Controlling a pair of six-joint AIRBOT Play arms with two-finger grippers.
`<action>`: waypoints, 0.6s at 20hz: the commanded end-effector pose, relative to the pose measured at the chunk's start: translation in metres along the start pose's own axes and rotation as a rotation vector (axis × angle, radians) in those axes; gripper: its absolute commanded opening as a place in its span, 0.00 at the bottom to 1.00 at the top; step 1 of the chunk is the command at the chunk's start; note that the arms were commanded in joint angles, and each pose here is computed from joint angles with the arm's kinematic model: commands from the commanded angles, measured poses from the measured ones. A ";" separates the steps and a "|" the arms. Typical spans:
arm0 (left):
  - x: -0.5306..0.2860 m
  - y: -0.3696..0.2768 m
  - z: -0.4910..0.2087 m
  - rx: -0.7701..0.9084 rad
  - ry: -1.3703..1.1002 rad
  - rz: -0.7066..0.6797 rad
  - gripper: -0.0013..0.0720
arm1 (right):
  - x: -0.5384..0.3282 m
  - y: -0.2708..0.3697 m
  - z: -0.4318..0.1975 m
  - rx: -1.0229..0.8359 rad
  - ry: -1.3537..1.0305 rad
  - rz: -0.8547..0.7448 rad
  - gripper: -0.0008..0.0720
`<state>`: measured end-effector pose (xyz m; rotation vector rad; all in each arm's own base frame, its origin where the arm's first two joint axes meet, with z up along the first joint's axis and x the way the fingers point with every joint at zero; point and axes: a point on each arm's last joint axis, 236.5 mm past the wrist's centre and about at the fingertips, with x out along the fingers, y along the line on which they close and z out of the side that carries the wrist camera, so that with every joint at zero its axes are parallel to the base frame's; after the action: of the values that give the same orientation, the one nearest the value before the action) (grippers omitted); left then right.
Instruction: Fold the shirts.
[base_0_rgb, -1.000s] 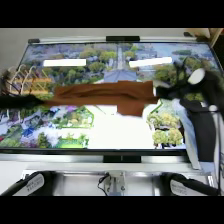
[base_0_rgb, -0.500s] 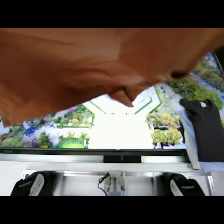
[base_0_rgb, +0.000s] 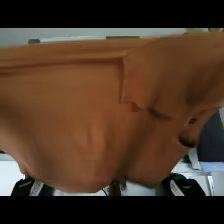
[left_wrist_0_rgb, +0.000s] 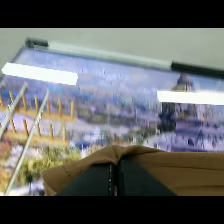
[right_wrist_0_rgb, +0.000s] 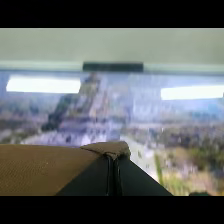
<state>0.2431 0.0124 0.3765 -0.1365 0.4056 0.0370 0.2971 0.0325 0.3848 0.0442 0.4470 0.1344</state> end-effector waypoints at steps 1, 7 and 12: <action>0.105 0.020 -0.101 -0.073 0.336 -0.079 0.06 | 0.122 -0.020 -0.088 0.052 0.348 -0.009 0.12; 0.297 0.030 -0.179 -0.122 0.501 -0.136 0.06 | 0.322 -0.042 -0.171 0.167 0.423 -0.005 0.12; 0.415 0.014 -0.237 -0.139 0.639 -0.171 0.06 | 0.392 -0.051 -0.223 0.288 0.441 -0.025 0.12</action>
<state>0.4864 0.0102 0.0538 -0.2988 0.9755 -0.1400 0.5317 0.0362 0.0551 0.2188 0.9129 0.0728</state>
